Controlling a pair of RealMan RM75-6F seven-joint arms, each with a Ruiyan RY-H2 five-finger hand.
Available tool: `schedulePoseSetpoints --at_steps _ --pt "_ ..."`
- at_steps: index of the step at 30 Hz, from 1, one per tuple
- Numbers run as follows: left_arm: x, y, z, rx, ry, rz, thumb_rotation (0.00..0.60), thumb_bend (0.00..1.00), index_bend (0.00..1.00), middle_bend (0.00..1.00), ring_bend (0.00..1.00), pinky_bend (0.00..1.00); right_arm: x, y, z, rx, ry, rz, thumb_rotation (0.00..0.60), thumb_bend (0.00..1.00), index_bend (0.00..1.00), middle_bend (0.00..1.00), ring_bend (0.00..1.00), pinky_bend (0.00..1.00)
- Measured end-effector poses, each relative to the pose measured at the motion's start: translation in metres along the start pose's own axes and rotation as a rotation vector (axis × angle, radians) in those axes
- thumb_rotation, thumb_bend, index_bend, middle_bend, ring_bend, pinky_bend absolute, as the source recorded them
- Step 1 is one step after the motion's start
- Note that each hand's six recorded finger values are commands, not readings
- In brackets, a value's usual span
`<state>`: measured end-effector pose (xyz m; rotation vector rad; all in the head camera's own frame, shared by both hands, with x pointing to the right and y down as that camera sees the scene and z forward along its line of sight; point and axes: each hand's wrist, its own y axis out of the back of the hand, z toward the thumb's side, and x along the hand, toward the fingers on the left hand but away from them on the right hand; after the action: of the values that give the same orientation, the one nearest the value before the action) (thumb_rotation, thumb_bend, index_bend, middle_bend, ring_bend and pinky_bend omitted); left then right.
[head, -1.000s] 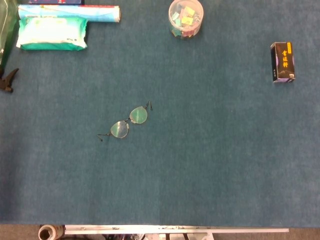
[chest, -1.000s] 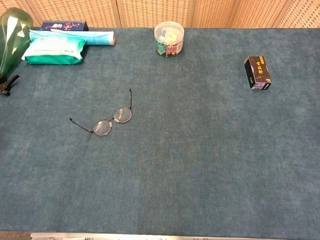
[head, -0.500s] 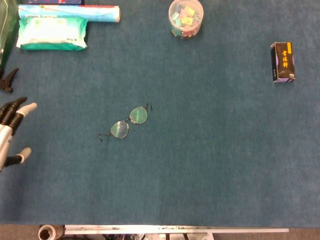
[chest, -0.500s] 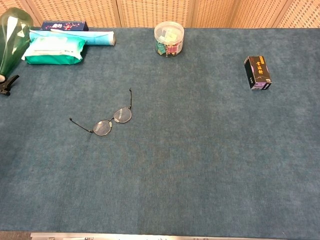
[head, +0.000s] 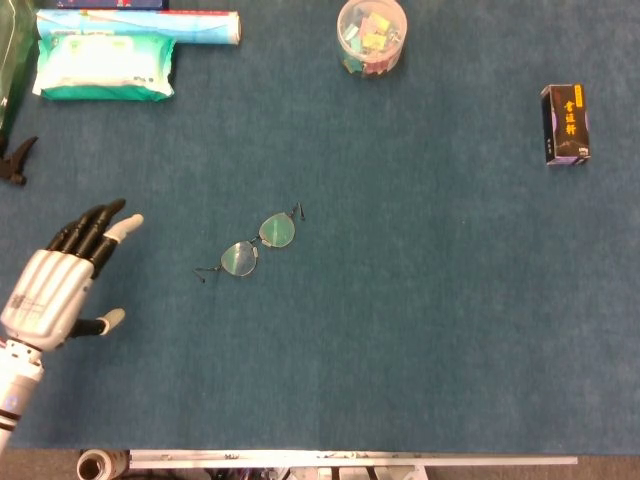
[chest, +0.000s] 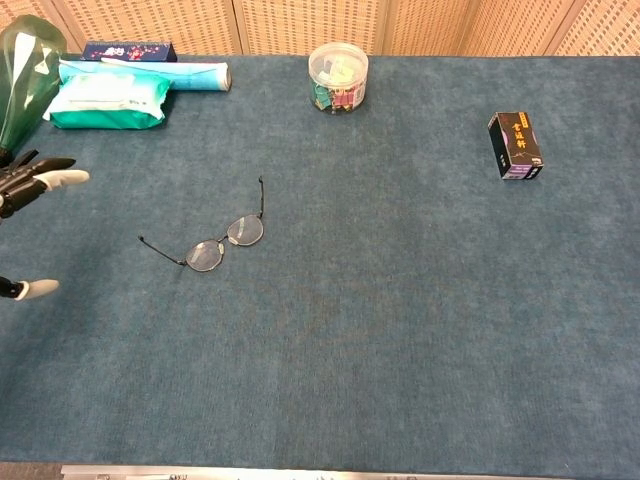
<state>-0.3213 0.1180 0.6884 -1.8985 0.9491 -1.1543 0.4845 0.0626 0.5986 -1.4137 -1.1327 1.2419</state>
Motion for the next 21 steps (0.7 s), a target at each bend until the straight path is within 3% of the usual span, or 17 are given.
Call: schedulePoseSetpoints --at_steps 13,21 --pt "0.024 -0.001 0.05 0.04 -0.096 0.01 0.6 0.14 0.08 0.0 0.0 0.14 0.0 0.0 0.0 -0.002 0.0 0.003 0.6 0.16 0.51 0.47 0.36 0.6" --pt "0.037 -0.005 0.065 0.042 -0.113 0.009 0.6 0.14 0.08 0.0 0.0 0.14 0.0 0.001 0.0 -0.006 -0.001 0.001 0.6 0.16 0.51 0.47 0.36 0.6"
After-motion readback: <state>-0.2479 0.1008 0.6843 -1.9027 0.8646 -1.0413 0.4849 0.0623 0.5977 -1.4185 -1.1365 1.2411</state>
